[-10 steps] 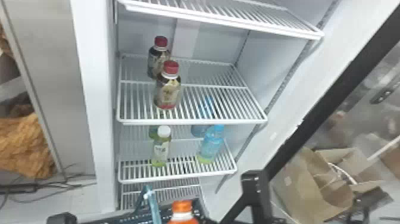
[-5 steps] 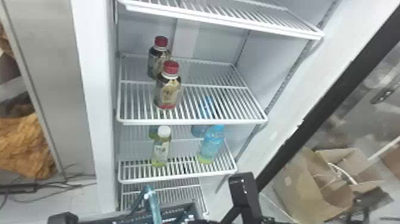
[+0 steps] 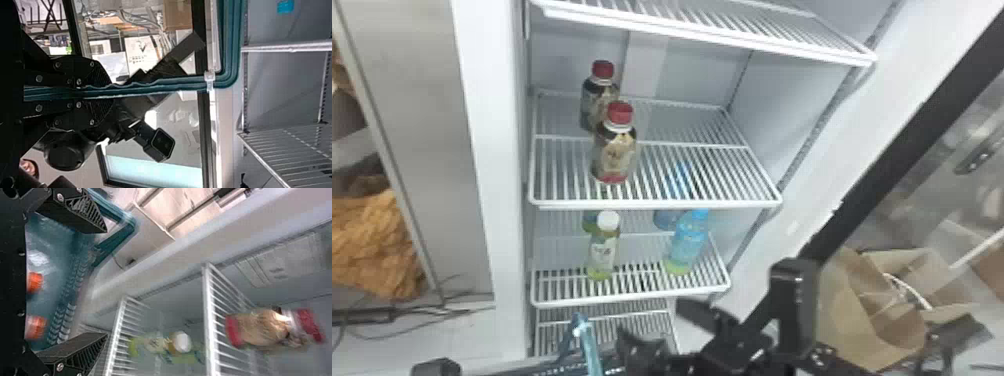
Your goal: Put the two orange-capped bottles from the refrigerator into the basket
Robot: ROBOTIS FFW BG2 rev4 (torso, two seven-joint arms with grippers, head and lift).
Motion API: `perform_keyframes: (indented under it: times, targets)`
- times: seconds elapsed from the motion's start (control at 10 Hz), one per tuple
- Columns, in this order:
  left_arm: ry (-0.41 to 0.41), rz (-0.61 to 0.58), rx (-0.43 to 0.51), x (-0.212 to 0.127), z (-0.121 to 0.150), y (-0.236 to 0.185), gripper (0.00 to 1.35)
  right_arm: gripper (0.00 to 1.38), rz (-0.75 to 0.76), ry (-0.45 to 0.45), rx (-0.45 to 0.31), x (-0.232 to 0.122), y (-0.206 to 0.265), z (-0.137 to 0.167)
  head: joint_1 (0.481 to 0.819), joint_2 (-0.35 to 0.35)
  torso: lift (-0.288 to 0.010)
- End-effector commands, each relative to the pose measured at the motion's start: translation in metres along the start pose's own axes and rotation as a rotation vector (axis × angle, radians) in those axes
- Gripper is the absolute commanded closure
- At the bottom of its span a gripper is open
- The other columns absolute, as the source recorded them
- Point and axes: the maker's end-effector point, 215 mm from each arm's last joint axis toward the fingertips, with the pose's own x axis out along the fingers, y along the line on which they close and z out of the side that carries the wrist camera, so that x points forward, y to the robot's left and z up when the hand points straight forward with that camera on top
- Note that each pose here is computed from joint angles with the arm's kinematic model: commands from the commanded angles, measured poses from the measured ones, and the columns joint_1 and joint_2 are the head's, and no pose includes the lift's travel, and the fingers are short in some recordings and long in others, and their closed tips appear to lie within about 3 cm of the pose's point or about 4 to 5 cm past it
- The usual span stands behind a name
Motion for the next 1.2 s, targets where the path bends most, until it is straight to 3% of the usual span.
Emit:
perform_keyframes:
  times: [0.0, 0.3, 0.6, 0.8, 1.1]
  targets:
    - [-0.001, -0.002, 0.001, 0.001, 0.0, -0.001, 1.21, 0.12, -0.033, -0.17, -0.042, -0.005, -0.006, 0.039, 0.695, -0.35, -0.04]
    - [-0.001, -0.002, -0.001, 0.0, 0.0, -0.001, 1.21, 0.13, -0.112, -0.437, -0.085, -0.028, -0.018, 0.094, 0.695, -0.35, -0.04]
    - [-0.003, -0.001, 0.0, 0.0, 0.0, -0.001, 1.21, 0.13, -0.253, -0.67, -0.105, -0.068, -0.04, 0.125, 0.695, -0.35, -0.04]
    - [-0.004, -0.002, -0.002, 0.0, 0.0, 0.0, 1.21, 0.13, -0.328, -0.716, -0.11, -0.087, -0.053, 0.125, 0.695, -0.35, -0.04]
    - [-0.005, -0.002, -0.005, 0.0, -0.001, 0.0, 1.21, 0.13, -0.381, -0.707, -0.118, -0.099, -0.067, 0.118, 0.695, -0.35, -0.04]
